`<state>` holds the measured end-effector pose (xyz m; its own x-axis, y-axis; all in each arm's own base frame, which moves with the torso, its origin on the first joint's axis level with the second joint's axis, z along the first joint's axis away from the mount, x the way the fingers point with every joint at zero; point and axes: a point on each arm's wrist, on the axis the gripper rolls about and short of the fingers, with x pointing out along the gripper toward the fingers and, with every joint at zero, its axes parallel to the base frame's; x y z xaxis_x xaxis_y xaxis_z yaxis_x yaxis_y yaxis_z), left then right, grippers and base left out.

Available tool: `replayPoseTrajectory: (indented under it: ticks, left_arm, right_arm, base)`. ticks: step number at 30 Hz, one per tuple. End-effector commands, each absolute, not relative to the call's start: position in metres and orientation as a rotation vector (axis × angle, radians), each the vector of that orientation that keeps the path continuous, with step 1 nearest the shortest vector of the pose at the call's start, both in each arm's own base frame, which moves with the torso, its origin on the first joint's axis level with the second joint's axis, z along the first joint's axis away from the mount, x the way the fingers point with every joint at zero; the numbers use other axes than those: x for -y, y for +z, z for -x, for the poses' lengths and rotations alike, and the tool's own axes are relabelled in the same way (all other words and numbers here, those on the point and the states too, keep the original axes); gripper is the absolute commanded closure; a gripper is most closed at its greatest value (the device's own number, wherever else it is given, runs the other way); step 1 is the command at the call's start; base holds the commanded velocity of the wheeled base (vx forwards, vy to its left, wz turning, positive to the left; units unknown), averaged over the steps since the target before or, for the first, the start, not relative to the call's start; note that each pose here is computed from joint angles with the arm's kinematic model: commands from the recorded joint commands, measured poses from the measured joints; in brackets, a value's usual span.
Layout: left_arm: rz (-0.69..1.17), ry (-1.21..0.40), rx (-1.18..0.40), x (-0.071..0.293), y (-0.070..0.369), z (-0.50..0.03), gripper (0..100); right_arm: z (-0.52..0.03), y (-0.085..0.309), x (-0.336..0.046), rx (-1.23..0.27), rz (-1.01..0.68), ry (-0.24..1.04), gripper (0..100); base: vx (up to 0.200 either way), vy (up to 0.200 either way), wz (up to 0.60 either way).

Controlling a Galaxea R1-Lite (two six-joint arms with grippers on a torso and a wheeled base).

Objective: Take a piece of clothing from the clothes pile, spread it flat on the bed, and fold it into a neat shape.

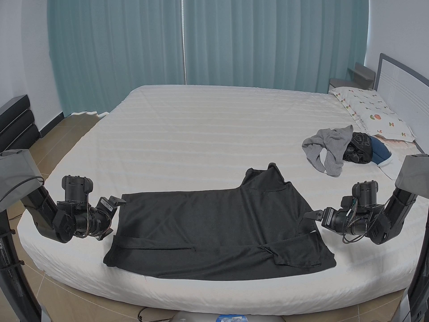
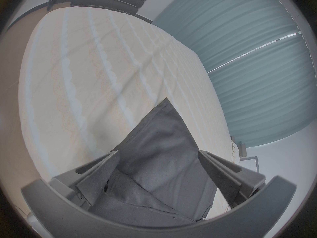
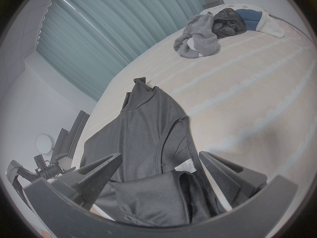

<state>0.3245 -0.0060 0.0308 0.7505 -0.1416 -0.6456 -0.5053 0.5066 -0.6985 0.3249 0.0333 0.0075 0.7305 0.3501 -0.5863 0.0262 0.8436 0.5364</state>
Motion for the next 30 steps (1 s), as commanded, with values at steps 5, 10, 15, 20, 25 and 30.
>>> replayPoseTrajectory:
  ticks: [5,10,15,20,25,30]
  left_arm:
    - [1.037,0.208,-0.671,0.006,0.046,-0.327,0]
    - [1.014,0.187,-0.642,0.005,0.051,-0.338,0]
    - [0.957,0.161,-0.619,0.001,0.050,-0.352,0]
    - [0.899,0.144,-0.614,-0.002,0.035,-0.378,0]
    - [0.806,0.128,-0.617,-0.008,0.013,-0.401,0]
    - [0.759,0.112,-0.603,-0.012,-0.001,-0.420,0]
  right_arm:
    - [-0.324,0.008,-0.035,-0.739,-0.549,0.194,0]
    - [-0.324,0.008,-0.035,-0.739,-0.549,0.194,0]
    - [-0.324,0.007,-0.035,-0.742,-0.549,0.193,0]
    - [-0.323,0.007,-0.037,-0.744,-0.547,0.199,0]
    - [-0.323,0.006,-0.038,-0.749,-0.546,0.200,0]
    - [-0.324,0.002,-0.040,-0.761,-0.544,0.200,0]
  base:
    - [0.040,0.000,0.00]
    - [0.000,0.000,0.00]
    - [0.000,0.000,0.00]
    - [0.000,0.000,0.00]
    - [0.000,0.000,0.00]
    - [0.000,0.000,0.00]
